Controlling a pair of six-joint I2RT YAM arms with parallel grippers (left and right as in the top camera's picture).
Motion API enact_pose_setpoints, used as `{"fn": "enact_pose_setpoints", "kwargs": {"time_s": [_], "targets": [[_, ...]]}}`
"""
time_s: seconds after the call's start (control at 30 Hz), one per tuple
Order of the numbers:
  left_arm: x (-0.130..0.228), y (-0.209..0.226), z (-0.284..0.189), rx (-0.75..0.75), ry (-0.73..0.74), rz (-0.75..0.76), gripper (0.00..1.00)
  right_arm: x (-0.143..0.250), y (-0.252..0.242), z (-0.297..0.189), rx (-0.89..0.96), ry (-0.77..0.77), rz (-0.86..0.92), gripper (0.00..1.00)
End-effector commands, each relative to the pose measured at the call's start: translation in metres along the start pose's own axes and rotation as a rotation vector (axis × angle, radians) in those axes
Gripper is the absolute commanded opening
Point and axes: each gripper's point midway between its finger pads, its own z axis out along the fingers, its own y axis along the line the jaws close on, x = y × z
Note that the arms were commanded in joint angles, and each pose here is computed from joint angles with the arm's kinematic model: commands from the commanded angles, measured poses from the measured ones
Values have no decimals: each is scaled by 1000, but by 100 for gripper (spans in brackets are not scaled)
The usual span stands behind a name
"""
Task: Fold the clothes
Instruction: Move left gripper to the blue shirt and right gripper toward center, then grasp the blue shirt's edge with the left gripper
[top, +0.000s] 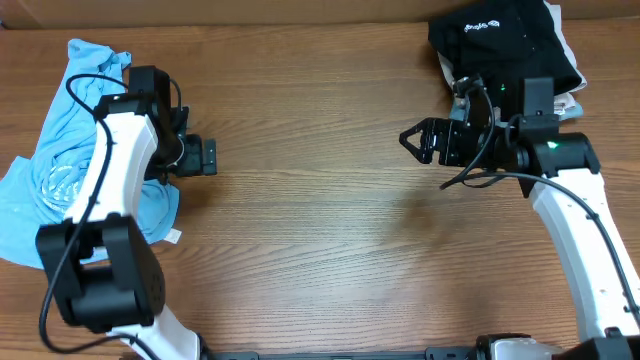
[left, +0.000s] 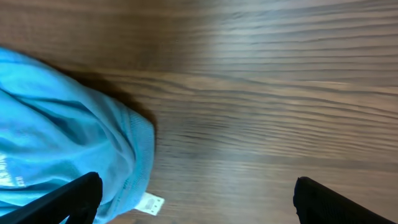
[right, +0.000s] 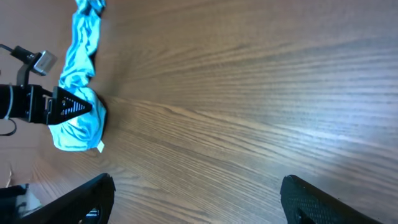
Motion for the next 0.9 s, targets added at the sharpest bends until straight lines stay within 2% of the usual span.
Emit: {"fn": "enact_pose_setpoints", "kwargs": {"time_s": [0.0,0.1,0.63,0.77,0.87], "targets": [[0,14,17,-43,44,-45,100,-4,6,1,-20,-2,-19,88],[4,26,30,-81,86,-57,97,-3,6,5,-16,6,-23,87],[21,40,79,-118,232,-69,100,0,3,13,10,25,-26,85],[23,40,84,-118,247,-68,91,0,2,14,11,27,-25,84],[22,40,84,-120,241,-67,74,0,2,14,11,26,-25,84]]}}
